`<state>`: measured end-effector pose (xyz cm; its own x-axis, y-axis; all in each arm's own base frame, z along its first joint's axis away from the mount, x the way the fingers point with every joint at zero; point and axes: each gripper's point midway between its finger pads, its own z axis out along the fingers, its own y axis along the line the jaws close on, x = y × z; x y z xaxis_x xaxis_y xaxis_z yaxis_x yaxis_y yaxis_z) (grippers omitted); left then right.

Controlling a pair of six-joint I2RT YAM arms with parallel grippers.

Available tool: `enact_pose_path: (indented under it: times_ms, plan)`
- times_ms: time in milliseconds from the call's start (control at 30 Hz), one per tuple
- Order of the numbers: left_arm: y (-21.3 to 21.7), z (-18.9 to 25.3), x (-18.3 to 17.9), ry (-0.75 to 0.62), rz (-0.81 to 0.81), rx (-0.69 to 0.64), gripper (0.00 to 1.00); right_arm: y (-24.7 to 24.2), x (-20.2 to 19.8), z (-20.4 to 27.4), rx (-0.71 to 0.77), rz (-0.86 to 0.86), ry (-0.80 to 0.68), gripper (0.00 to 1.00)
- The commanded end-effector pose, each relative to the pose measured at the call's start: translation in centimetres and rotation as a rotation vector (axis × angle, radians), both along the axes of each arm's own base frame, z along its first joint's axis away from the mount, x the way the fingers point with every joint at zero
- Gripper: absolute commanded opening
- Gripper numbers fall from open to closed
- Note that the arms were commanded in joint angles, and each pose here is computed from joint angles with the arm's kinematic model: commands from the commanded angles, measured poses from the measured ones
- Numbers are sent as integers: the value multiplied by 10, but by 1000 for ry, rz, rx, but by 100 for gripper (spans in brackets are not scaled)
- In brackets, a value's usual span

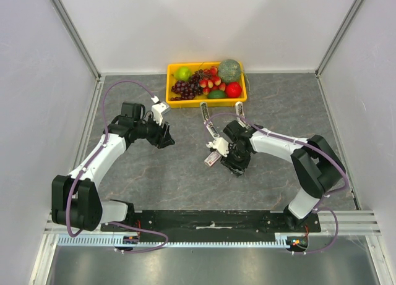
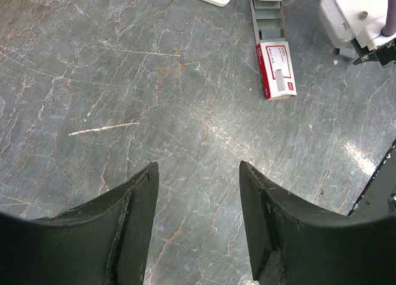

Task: Load the staples into the stapler
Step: Pick up the staple from the center of the board.

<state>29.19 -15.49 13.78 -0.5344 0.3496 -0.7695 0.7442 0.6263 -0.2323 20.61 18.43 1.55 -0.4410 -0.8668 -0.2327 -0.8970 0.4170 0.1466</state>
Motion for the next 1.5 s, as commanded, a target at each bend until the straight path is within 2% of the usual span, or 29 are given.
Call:
enact_pose_path:
  times_ms: [0, 600, 767, 1033, 1167, 1467]
  plan:
    - [3, 7, 14, -79, -9, 17, 61, 6, 2, 0, 15, -17, 18, 50]
    - [5, 0, 18, -62, 2, 32, 61, 10, 2, -12, -71, 3, -37, 44]
    - [5, 0, 18, -61, -1, 31, 61, 7, 6, -16, -98, 8, -57, 38]
    - [4, 0, 17, -64, -5, 26, 61, 14, 8, -14, -76, 32, -48, 21]
    - [4, 0, 16, -67, -6, 26, 61, 17, 6, -13, -60, 43, -36, 18]
    - [4, 0, 15, -67, -8, 20, 61, 17, 29, 15, -39, 21, -139, 16]
